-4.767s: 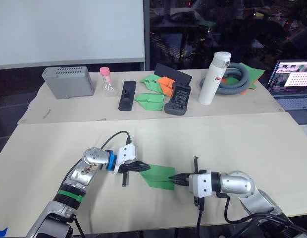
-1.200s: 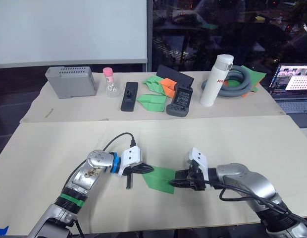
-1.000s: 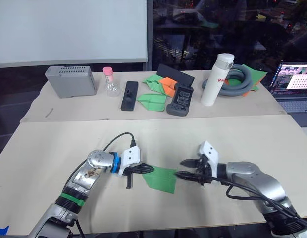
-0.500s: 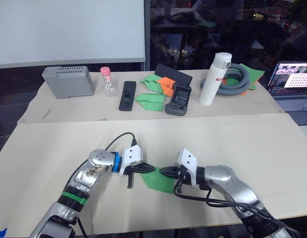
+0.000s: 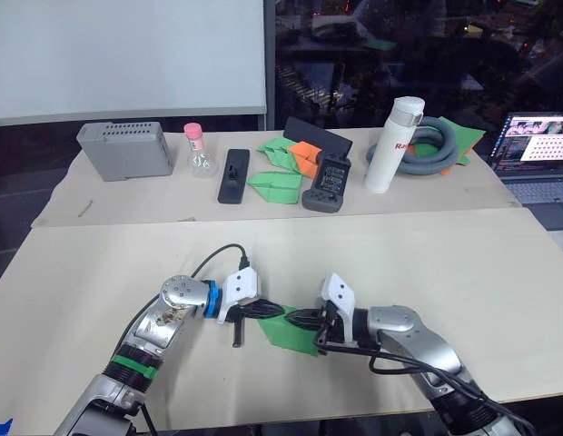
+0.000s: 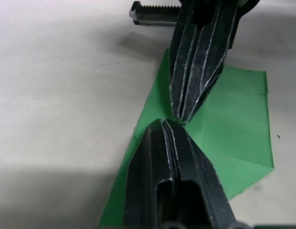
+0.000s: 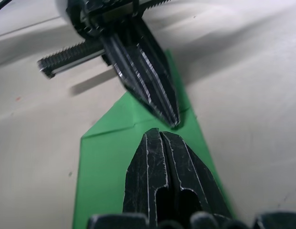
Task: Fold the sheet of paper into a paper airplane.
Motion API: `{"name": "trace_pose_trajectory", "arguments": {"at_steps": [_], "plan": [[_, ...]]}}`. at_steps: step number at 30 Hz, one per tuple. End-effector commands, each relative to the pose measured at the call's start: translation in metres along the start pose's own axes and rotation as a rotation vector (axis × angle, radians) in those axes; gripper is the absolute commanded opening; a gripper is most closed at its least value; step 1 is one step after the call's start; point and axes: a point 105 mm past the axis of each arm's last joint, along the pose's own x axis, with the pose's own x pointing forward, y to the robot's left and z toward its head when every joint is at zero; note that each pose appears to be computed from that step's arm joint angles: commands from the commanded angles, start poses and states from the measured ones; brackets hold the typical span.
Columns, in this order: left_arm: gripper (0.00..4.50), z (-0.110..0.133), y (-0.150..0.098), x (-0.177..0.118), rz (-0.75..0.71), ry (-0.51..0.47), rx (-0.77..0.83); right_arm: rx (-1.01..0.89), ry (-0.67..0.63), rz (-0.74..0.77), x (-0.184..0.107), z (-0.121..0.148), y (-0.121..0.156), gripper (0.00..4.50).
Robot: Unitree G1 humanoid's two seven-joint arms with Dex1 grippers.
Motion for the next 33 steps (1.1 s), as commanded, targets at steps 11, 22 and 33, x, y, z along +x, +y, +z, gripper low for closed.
{"name": "trace_pose_trajectory", "arguments": {"at_steps": [11, 22, 33], "plan": [[0.0, -0.007, -0.003, 0.005, -0.042, 0.027, -0.01, -0.01, 0.166, -0.067, -0.042, -0.043, -0.006, 0.02], [0.0, -0.005, -0.003, 0.006, -0.053, 0.018, 0.0, -0.127, -0.004, -0.088, -0.066, 0.002, -0.015, 0.02], [0.0, -0.005, -0.011, 0.001, -0.041, 0.014, -0.015, -0.241, -0.034, -0.023, -0.032, 0.021, -0.007, 0.02]]}}
